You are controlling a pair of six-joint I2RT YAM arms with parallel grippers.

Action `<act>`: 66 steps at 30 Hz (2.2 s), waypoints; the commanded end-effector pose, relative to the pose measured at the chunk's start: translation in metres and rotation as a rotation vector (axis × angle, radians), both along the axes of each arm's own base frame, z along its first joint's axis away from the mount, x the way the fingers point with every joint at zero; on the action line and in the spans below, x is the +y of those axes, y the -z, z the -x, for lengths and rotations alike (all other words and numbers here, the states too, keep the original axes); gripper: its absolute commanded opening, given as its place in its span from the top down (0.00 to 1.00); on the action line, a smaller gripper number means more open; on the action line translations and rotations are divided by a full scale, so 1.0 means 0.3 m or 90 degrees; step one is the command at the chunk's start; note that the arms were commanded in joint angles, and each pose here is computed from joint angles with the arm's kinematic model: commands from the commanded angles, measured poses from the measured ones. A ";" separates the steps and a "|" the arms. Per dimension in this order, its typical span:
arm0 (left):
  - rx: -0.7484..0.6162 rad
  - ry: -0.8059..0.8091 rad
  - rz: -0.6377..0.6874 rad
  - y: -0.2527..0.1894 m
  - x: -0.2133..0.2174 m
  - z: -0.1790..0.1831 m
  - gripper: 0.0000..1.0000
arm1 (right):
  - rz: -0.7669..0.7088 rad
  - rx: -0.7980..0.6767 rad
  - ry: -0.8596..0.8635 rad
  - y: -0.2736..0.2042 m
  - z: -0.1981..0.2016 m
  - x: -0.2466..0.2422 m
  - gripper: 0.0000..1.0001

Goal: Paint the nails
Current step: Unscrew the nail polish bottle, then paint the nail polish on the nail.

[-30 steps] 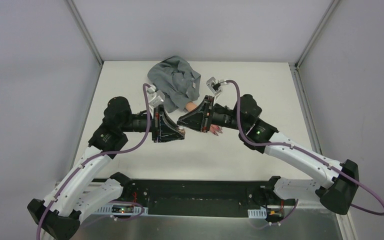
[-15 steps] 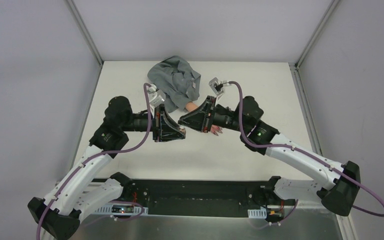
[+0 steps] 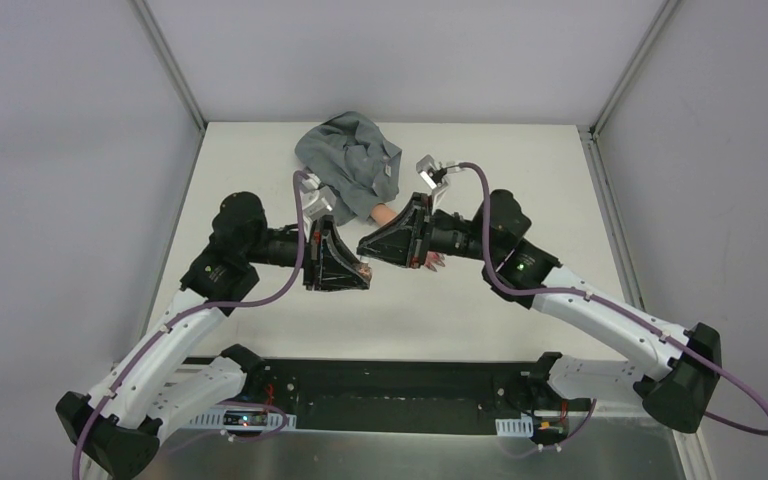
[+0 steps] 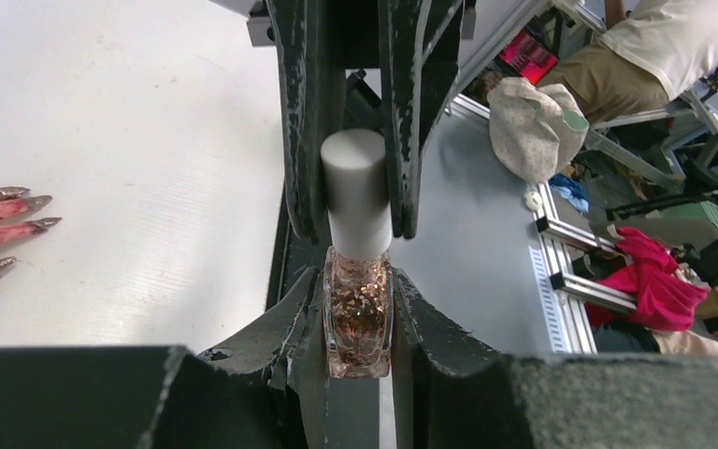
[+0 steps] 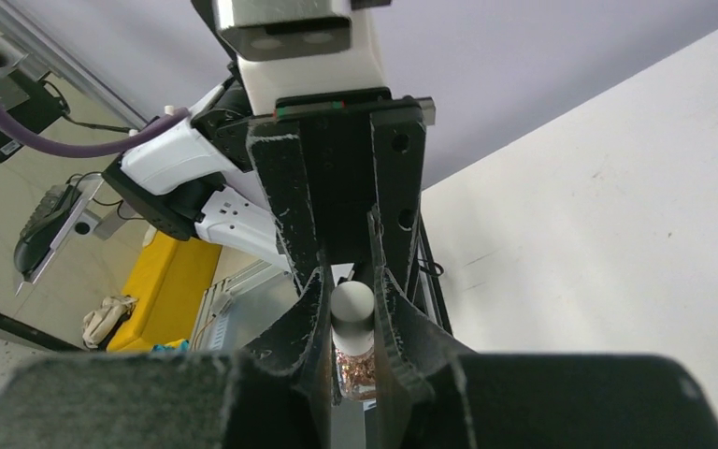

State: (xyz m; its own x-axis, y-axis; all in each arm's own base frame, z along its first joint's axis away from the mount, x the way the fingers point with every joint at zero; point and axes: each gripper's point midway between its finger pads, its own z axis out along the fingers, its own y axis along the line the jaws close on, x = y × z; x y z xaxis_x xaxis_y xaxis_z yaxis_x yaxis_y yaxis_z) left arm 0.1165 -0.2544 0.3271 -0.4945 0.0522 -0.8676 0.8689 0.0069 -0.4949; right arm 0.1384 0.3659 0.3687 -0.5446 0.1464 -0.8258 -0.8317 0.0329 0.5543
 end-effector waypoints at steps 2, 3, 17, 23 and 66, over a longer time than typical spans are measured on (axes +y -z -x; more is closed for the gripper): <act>-0.033 0.056 0.017 -0.038 0.003 0.058 1.00 | -0.109 -0.092 -0.053 -0.217 0.074 -0.042 1.00; -0.035 0.057 0.017 -0.039 0.004 0.061 1.00 | -0.112 -0.094 -0.059 -0.221 0.079 -0.040 1.00; -0.032 -0.008 0.012 -0.030 -0.002 0.009 1.00 | -0.148 -0.082 -0.028 -0.258 0.075 -0.072 1.00; -0.032 -0.016 0.012 -0.029 -0.002 0.002 1.00 | -0.162 -0.084 0.002 -0.267 0.065 -0.095 1.00; -0.020 -0.297 -0.071 0.081 0.100 -0.273 1.00 | 0.131 0.052 0.725 0.638 -0.358 -0.522 1.00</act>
